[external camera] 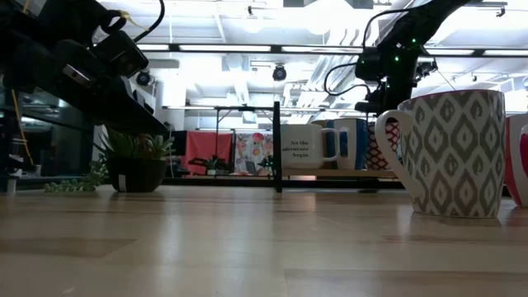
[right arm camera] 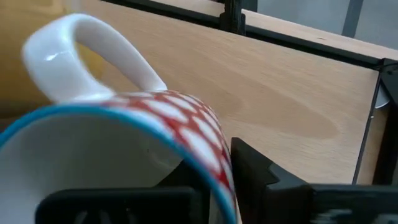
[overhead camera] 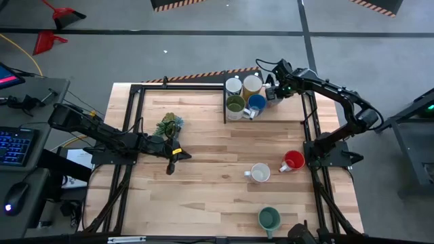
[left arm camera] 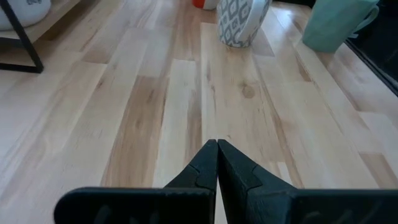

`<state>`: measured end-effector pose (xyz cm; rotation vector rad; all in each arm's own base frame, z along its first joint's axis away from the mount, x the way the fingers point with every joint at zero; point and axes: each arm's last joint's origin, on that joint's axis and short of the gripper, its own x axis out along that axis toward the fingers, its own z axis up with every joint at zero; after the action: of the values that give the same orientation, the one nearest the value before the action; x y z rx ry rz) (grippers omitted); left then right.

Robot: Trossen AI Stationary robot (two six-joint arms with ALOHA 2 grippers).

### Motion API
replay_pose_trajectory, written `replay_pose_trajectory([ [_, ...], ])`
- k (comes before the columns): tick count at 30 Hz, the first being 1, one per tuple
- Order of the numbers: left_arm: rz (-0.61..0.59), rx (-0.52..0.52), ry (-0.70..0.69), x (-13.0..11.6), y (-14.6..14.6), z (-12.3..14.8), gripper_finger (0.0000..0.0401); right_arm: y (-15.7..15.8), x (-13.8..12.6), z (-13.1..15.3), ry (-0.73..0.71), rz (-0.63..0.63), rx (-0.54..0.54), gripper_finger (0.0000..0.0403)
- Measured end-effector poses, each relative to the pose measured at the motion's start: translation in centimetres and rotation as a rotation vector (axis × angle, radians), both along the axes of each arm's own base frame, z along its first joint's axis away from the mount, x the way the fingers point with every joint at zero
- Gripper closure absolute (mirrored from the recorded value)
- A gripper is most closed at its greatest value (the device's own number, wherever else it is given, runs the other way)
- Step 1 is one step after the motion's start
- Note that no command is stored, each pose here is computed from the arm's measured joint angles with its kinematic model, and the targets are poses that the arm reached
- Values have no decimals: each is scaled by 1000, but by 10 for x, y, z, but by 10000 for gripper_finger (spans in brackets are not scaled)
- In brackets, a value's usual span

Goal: Place coffee mugs
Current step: Put the white red mug on the shelf

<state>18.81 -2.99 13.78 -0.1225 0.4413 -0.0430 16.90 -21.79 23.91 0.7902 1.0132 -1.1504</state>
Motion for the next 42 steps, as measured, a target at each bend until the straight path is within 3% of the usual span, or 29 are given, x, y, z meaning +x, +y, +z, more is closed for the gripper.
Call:
replay_pose_trajectory([
  [18, -23, -9, 9, 0, -1, -1, 401, -6, 4, 3, -28, 39, -71, 315],
  [32, -23, -8, 10, 0, -1, -1, 401, -7, 6, 9, -53, 72, -110, 313],
  [42, -22, -5, 22, -1, -1, -2, 401, 4, -3, 34, -106, 88, -197, 313],
])
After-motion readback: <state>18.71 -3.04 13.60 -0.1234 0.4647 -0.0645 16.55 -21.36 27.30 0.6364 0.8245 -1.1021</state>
